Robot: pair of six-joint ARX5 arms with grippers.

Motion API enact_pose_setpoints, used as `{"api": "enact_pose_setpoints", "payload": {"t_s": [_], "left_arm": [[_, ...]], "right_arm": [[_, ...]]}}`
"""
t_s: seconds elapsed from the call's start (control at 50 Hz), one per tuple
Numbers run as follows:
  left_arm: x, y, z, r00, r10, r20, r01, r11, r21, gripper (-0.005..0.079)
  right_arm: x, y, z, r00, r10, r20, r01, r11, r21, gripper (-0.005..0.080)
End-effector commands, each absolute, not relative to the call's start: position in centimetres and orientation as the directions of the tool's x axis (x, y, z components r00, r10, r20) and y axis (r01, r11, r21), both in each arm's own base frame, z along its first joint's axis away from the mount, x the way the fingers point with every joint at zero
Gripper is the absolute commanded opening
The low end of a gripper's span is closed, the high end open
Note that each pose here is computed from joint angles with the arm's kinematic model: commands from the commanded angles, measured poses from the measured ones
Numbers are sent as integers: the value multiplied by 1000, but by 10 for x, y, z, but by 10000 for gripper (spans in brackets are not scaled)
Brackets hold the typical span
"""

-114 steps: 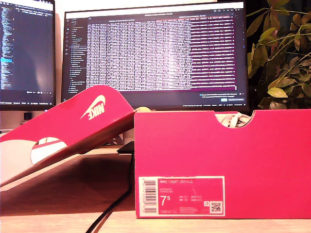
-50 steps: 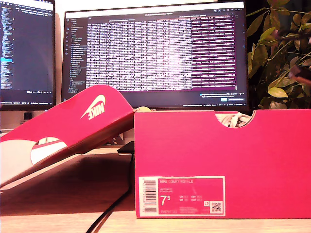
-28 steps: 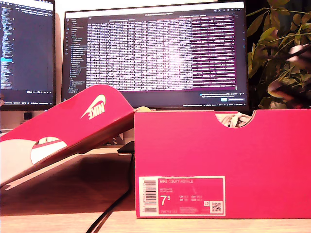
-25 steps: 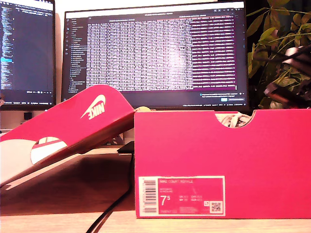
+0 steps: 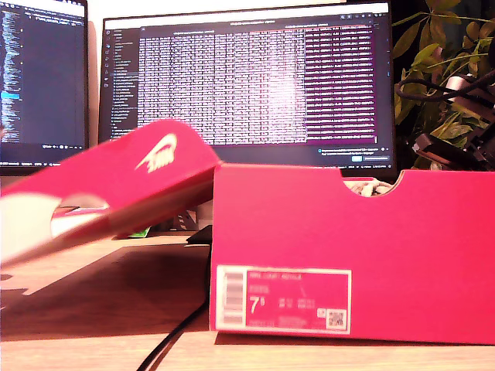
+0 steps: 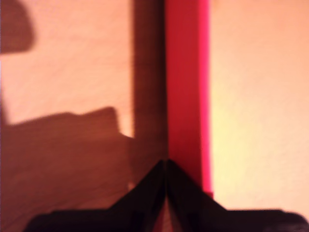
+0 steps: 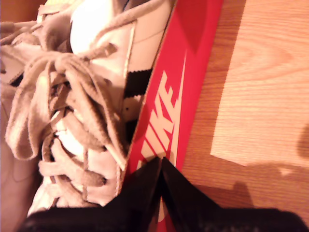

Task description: Close the red shoebox by pushing the lid with your left arm and holding the box in place with your right arm

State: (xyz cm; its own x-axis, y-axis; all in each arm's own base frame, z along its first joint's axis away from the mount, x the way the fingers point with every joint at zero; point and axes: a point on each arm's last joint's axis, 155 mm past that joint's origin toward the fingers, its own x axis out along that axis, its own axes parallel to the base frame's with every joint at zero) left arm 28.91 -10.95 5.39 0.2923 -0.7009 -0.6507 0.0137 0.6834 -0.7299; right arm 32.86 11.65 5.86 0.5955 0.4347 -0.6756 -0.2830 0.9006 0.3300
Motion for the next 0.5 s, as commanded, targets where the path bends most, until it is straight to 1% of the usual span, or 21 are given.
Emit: {"api": "enact_pose_setpoints", "payload": {"t_s": [0.0,0.3,0.32,0.48], "left_arm": [[295,-122,71,282,-745,-604,64,643,-763,-19],[302,-123,116,297,-755,-584,132,638,-758,-19],[302,-123,119,299,-756,-583,151,640,-753,-19],[307,-123,152,335,-756,-563,201,641,-741,-19]], "right_arm": [[327,133,63,580,482,-656,-330,876,351,-12],[327,133,63,580,482,-656,-331,876,351,-12],[327,133,63,580,482,-656,-331,876,351,-12],[327,133,63,580,482,-656,-331,876,351,-12]]}}
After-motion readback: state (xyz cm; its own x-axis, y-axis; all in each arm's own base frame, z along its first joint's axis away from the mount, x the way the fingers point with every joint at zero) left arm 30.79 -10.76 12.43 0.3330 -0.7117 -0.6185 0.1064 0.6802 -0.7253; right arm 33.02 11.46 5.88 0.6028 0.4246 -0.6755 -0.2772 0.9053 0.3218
